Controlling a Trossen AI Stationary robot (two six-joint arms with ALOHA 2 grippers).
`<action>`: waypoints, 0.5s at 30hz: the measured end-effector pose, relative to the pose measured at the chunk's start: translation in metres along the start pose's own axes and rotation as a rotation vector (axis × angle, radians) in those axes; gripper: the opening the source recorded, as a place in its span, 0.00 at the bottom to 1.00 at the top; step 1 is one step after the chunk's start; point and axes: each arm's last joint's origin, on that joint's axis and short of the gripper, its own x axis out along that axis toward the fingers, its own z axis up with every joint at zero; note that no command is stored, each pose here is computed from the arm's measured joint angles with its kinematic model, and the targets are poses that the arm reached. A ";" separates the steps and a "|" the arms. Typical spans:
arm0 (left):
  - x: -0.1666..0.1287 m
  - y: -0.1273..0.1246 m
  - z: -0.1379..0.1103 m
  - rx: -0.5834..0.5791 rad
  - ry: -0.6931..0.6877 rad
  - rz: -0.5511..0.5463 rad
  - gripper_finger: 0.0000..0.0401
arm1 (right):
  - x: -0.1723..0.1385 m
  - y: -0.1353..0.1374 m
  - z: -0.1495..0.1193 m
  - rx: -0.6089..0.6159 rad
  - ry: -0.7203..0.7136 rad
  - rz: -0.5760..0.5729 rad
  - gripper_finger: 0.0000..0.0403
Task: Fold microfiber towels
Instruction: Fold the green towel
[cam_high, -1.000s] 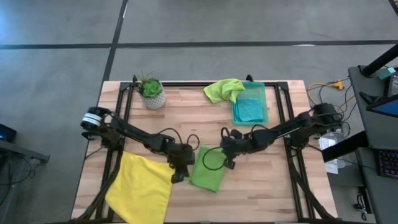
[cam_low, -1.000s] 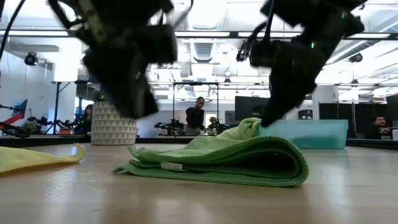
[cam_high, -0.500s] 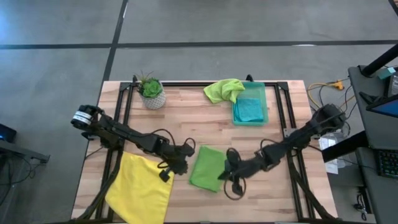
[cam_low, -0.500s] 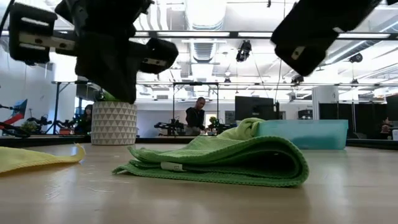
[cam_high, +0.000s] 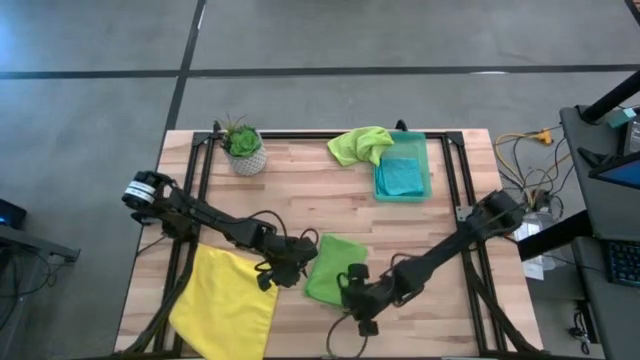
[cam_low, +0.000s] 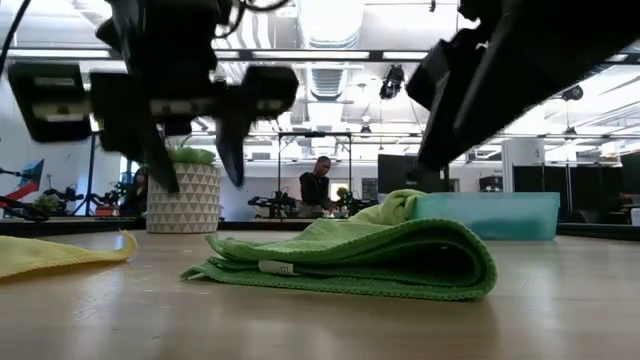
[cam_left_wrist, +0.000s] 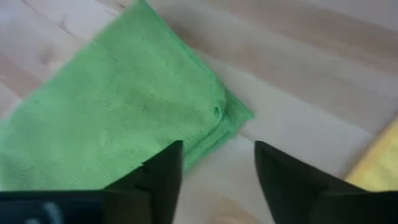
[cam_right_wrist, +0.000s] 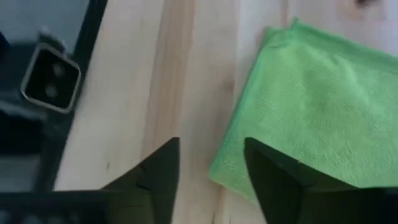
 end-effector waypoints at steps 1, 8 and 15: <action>0.004 0.000 -0.001 0.000 0.004 -0.004 0.50 | 0.003 0.003 0.001 -0.030 0.029 -0.010 0.47; 0.030 -0.007 -0.014 0.003 0.073 -0.068 0.65 | 0.019 0.011 0.014 -0.120 0.128 -0.074 0.59; 0.036 -0.011 -0.005 0.038 0.076 -0.030 0.66 | 0.013 0.010 0.015 -0.077 0.143 -0.118 0.58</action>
